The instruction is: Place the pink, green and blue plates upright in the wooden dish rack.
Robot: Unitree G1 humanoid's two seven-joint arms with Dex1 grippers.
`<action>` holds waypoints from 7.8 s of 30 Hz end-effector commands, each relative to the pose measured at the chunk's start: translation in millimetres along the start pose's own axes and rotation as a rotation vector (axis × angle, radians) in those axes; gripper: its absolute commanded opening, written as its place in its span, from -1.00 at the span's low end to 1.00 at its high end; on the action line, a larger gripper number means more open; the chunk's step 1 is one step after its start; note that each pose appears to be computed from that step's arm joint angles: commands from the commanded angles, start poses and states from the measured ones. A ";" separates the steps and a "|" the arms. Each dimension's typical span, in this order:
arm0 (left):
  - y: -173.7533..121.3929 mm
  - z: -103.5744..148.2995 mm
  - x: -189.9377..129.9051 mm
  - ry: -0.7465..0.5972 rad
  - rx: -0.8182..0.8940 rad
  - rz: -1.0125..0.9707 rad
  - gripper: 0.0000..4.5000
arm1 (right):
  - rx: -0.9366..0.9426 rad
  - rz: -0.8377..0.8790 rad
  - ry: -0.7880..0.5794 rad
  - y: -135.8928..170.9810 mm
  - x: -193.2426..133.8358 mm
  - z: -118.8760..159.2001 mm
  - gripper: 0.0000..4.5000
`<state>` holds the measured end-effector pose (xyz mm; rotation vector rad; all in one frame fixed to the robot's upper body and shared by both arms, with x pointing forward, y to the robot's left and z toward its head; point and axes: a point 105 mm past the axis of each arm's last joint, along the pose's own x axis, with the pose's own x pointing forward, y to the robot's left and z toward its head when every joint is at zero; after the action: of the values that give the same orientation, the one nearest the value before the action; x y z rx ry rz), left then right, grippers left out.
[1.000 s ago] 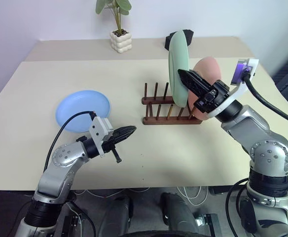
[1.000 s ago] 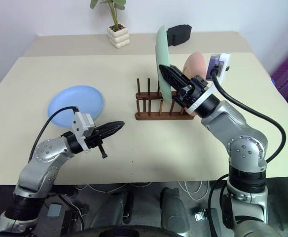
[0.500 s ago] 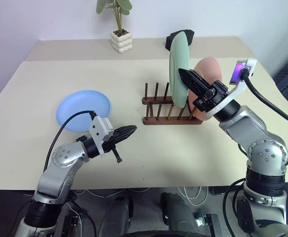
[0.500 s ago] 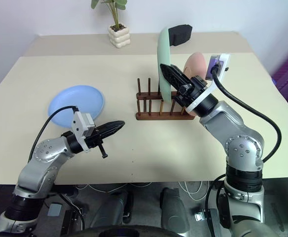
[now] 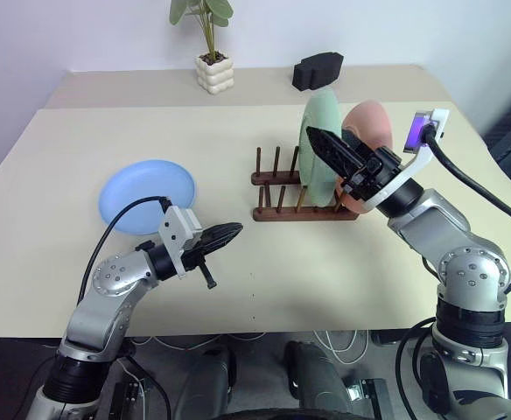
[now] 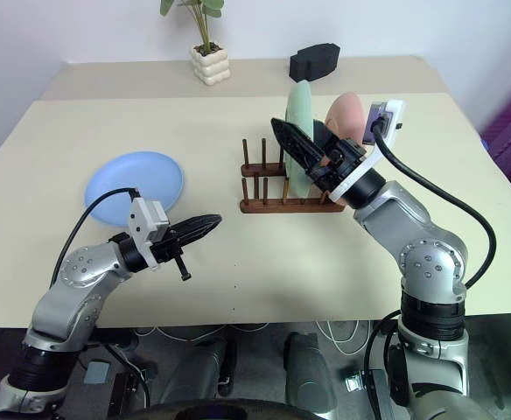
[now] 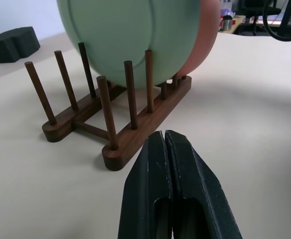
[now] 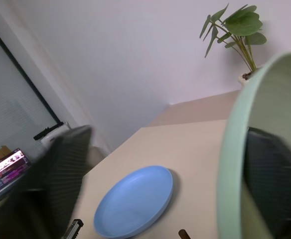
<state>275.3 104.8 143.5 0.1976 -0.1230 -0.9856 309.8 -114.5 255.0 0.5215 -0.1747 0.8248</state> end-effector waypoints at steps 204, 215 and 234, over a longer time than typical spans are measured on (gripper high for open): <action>54.1 38.4 -62.0 0.017 -0.021 0.275 0.99 | -0.051 0.001 -0.006 35.4 54.5 -7.4 -1.00; 53.7 37.1 -62.2 0.023 -0.010 0.278 0.99 | 0.020 -0.051 0.032 28.4 51.8 -19.7 -1.00; 52.9 34.6 -62.4 0.026 -0.011 0.278 1.00 | -0.026 -0.055 0.061 28.8 50.4 -22.2 0.95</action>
<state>280.5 183.6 179.2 0.1446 -0.0760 -0.7045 327.6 -55.6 248.8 0.5017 -0.0470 0.7562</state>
